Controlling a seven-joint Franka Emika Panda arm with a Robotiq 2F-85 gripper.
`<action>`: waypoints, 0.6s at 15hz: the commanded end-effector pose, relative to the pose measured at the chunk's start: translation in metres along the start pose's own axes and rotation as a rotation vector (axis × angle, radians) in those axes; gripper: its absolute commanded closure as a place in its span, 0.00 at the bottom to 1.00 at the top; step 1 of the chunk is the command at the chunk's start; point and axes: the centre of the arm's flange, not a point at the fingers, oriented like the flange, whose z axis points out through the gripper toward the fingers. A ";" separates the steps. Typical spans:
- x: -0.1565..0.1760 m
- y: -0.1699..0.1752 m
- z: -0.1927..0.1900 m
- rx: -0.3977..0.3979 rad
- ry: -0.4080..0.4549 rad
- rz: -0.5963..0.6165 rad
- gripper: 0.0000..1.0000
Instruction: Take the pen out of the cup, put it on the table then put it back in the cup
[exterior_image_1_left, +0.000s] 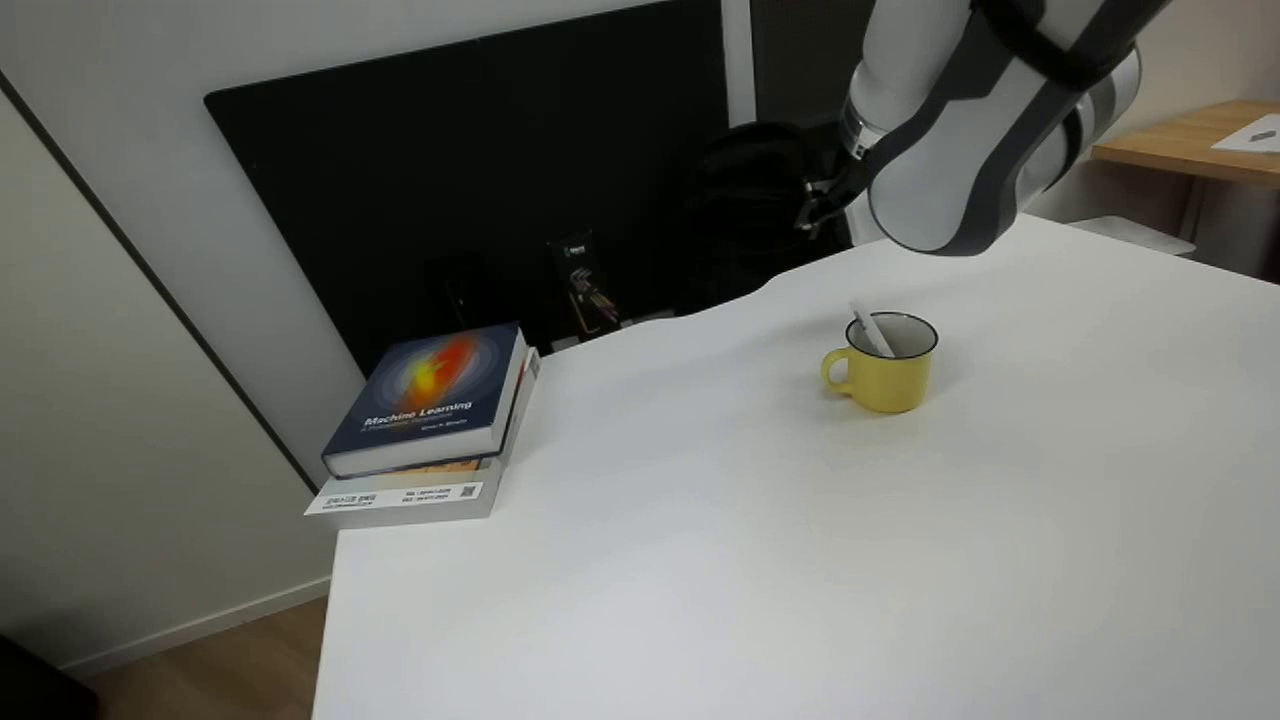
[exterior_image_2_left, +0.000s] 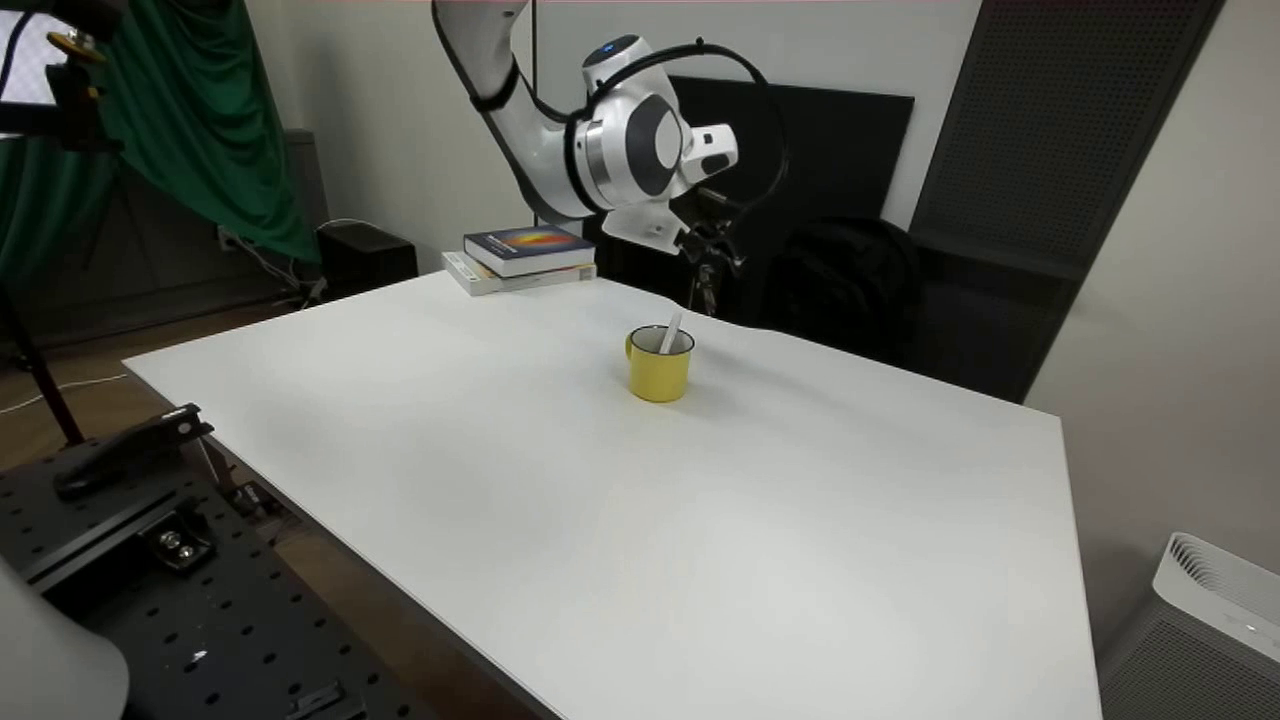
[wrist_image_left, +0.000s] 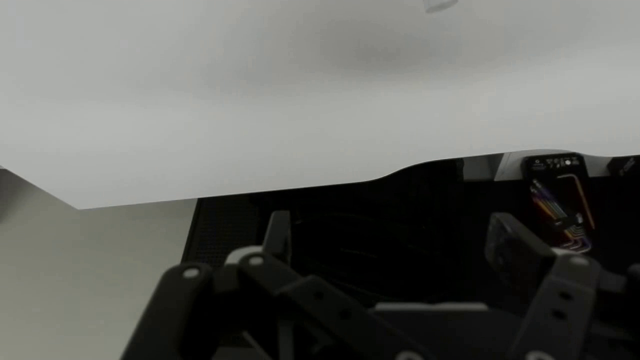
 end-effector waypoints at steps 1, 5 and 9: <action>-0.004 -0.004 -0.001 -0.010 -0.007 0.001 0.00; -0.012 -0.012 -0.002 -0.014 -0.032 0.001 0.00; -0.011 -0.008 -0.001 -0.021 -0.032 0.004 0.00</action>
